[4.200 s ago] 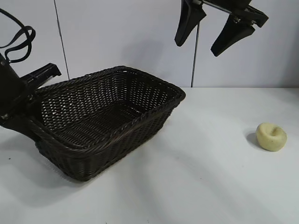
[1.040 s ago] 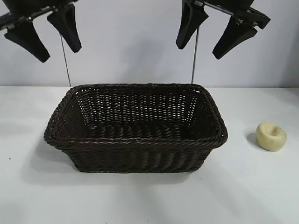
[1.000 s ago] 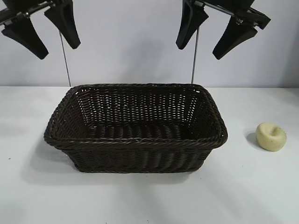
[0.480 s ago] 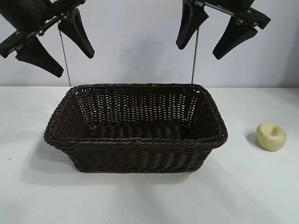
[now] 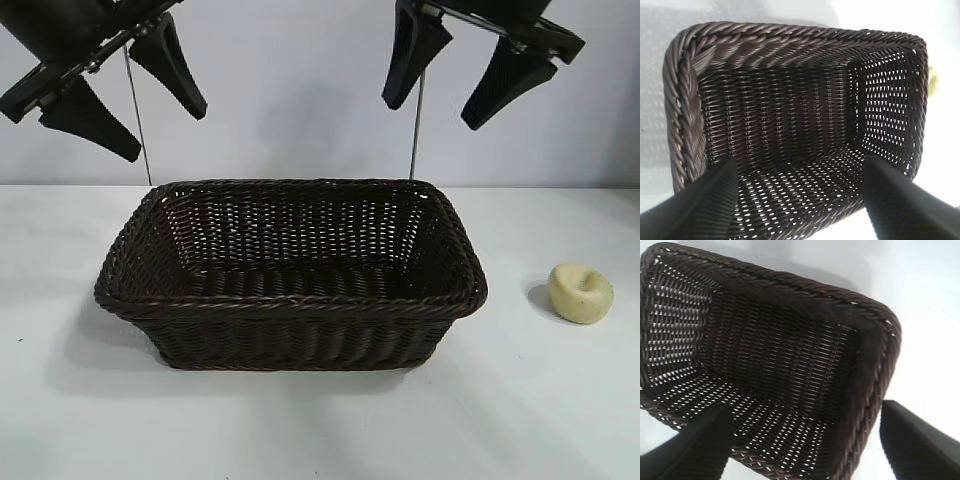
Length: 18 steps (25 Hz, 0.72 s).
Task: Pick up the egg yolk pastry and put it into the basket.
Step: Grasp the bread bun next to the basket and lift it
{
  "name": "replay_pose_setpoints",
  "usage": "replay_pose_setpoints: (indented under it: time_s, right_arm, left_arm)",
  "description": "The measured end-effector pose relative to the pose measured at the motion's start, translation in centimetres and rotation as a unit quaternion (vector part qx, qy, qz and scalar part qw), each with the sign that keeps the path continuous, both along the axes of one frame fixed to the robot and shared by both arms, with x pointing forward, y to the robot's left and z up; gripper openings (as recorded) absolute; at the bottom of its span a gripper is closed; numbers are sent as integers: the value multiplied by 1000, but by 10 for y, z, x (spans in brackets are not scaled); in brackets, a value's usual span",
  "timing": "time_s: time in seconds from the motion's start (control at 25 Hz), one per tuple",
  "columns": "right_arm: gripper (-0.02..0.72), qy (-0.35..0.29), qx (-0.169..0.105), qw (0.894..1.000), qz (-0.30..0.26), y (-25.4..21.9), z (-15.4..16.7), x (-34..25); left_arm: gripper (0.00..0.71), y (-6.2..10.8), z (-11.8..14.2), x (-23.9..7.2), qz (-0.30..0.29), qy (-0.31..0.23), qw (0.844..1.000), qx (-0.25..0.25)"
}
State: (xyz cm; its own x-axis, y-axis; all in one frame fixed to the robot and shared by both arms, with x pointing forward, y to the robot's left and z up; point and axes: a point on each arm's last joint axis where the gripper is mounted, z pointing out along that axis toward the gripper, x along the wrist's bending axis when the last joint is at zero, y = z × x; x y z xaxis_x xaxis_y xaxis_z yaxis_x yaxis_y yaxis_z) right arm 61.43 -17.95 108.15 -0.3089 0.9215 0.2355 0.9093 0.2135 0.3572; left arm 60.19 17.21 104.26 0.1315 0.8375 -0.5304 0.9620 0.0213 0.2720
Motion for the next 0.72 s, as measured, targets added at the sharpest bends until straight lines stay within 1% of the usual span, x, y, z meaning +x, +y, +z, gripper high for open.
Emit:
replay_pose_setpoints:
  time_s: [0.08,0.2,0.44,0.52,0.68,0.72]
  right_arm:
    - [580,0,-19,1000,-8,-11,-1,2]
    - [580,4,-47,998,-36,-32,-3,6]
    - [580,32,-76,993,-84,-73,-8,10]
    - [580,44,-88,991,-93,-82,-16,13]
    - [580,95,-114,984,-104,-93,-52,18]
    - [580,108,-116,982,-104,-94,-61,19]
  left_arm:
    - [508,0,0,0,0,0,1000,0]
    - [508,0,0,0,0,0,1000,0]
    - [508,0,0,1,2,-2,1000,-2]
    - [508,-1,1,1,4,-3,1000,-5]
    - [508,-1,1,1,6,-5,1000,-7]
    - [508,-1,1,2,7,-6,1000,-7]
